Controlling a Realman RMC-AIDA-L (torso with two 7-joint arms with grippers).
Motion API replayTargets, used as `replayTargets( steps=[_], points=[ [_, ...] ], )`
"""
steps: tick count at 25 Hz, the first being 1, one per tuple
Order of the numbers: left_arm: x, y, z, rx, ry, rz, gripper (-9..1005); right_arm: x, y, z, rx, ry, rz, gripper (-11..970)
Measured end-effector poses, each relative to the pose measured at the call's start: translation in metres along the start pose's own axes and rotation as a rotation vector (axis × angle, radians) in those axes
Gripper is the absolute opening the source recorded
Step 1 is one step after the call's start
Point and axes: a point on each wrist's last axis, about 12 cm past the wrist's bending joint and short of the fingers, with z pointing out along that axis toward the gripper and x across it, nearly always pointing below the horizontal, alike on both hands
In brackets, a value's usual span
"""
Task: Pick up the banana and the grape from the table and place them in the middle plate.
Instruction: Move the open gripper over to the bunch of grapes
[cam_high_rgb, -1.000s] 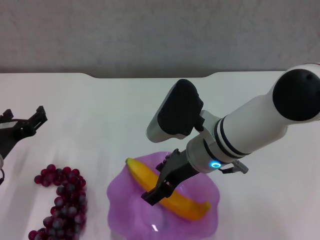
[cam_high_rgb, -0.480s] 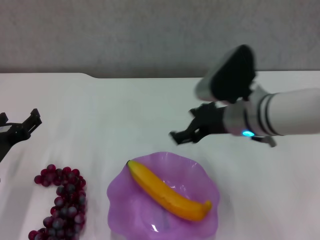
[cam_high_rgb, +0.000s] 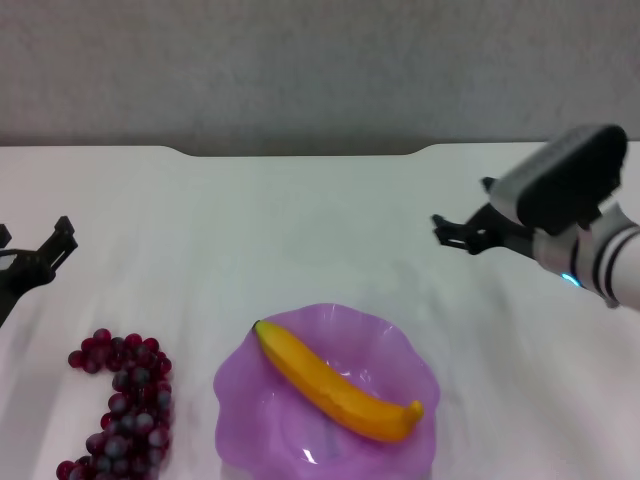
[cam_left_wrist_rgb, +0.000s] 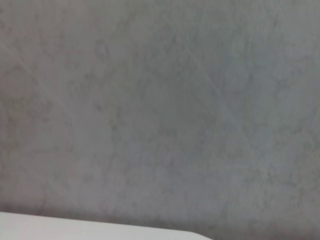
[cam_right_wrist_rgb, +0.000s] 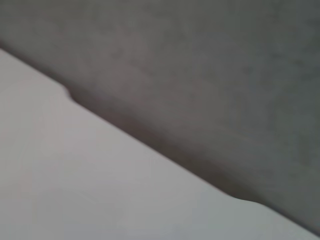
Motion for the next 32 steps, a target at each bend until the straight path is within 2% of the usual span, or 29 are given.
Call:
replayTargets(
  steps=[8,12,17,20,25,32],
  points=[
    [0.006,0.000,0.002,0.036,-0.040,0.010,891,0.056,-0.011,-0.007,0.254,-0.086,-0.026,884],
    [0.008,0.002,0.000,0.035,-0.051,0.007,891,0.078,-0.014,-0.016,0.313,-0.137,0.030,884],
    [0.011,0.006,-0.003,0.036,-0.072,0.007,891,0.105,-0.023,-0.027,0.352,-0.136,0.106,884],
    [0.013,0.009,-0.005,0.027,-0.079,0.004,891,0.114,-0.022,-0.035,0.358,-0.163,0.116,884],
    [0.016,0.013,-0.006,0.007,-0.071,0.007,891,0.122,-0.020,-0.046,0.372,-0.222,0.118,884],
    [0.014,0.013,-0.006,0.009,-0.097,0.003,891,0.131,-0.017,-0.048,0.351,-0.197,0.143,884]
  ],
)
